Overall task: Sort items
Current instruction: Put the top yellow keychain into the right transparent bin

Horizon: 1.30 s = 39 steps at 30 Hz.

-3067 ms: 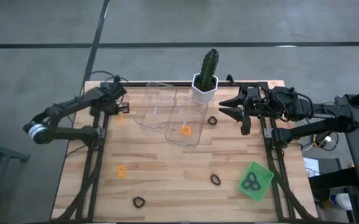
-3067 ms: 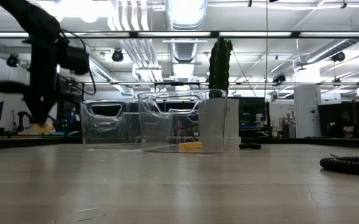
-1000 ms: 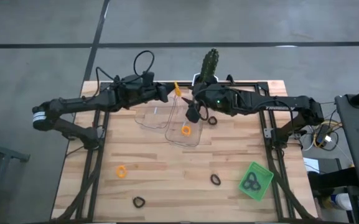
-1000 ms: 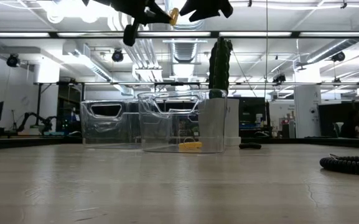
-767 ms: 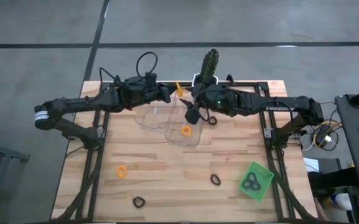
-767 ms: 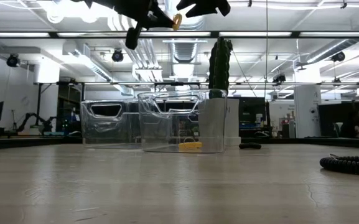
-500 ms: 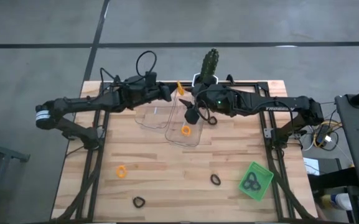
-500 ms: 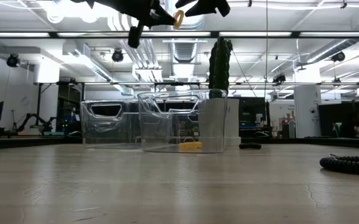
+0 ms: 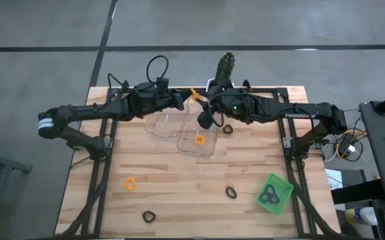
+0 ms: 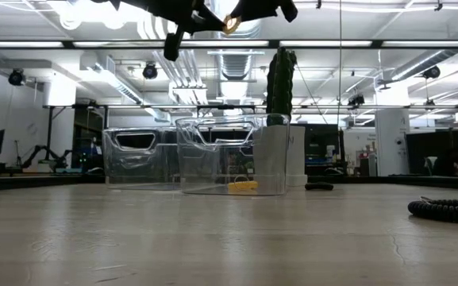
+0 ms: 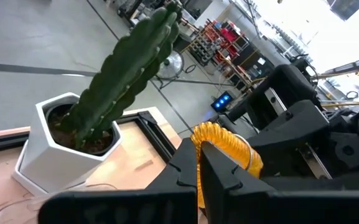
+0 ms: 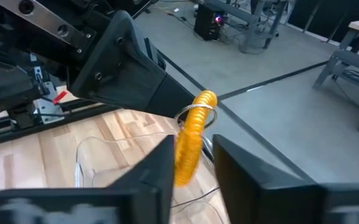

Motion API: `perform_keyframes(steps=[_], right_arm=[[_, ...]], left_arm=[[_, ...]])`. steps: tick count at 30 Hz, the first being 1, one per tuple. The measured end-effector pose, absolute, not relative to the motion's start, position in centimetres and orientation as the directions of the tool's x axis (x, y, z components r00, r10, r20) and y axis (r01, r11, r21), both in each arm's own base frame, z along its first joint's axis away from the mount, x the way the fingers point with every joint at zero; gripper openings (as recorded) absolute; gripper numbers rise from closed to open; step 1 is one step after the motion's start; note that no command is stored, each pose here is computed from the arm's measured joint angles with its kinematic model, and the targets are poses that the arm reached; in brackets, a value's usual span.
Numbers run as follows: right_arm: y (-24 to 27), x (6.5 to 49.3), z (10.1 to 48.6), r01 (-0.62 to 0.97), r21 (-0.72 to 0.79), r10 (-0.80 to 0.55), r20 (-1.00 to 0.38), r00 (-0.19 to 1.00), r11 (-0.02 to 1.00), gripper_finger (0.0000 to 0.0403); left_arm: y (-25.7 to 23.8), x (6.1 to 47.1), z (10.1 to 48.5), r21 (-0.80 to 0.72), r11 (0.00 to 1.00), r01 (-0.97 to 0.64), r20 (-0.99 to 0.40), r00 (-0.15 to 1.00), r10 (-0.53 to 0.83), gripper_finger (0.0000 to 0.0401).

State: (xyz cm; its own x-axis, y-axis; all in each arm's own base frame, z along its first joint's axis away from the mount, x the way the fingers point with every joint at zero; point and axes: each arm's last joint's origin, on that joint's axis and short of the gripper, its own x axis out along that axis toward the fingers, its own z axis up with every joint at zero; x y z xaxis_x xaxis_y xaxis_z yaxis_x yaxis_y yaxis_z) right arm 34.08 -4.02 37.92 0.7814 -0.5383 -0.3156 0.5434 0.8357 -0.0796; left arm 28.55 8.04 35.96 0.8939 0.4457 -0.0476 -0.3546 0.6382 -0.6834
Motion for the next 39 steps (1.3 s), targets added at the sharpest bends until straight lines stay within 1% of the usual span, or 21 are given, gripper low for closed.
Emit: perform_keyframes(steps=[3, 5, 13, 31, 33, 39], right_arm=[[-4.02, 34.08, 37.92, 0.541, -0.089, -0.539, -0.316, 0.781, 0.837, 0.0046], [-4.02, 34.08, 37.90, 0.534, -0.110, -0.539, -0.317, 0.781, 0.838, 0.0024], [-4.02, 34.08, 37.88, 0.535, -0.108, -0.539, -0.318, 0.780, 0.838, 0.0021], [-4.02, 34.07, 37.86, 0.529, -0.125, -0.539, -0.318, 0.780, 0.839, 0.0018], [-4.02, 34.07, 37.86, 0.529, -0.124, -0.539, -0.318, 0.780, 0.839, 0.0018], [-4.01, 34.07, 37.87, 0.527, -0.129, -0.539, -0.318, 0.780, 0.840, 0.0018]], left_arm=[[8.01, 28.56, 35.97, -0.684, 0.640, -0.350, -0.047, 0.897, 0.440, 0.0000], [8.01, 28.56, 35.96, -0.684, 0.640, -0.350, -0.048, 0.897, 0.440, 0.0001], [8.00, 28.52, 36.00, -0.684, 0.640, -0.349, -0.046, 0.897, 0.440, 0.0021], [8.01, 28.50, 35.90, -0.684, 0.638, -0.354, -0.052, 0.896, 0.442, 0.0025], [8.02, 28.47, 35.79, -0.711, 0.607, -0.355, -0.063, 0.892, 0.448, 0.0026], [8.02, 28.46, 35.56, -0.742, 0.570, -0.352, -0.078, 0.890, 0.448, 0.0026]])
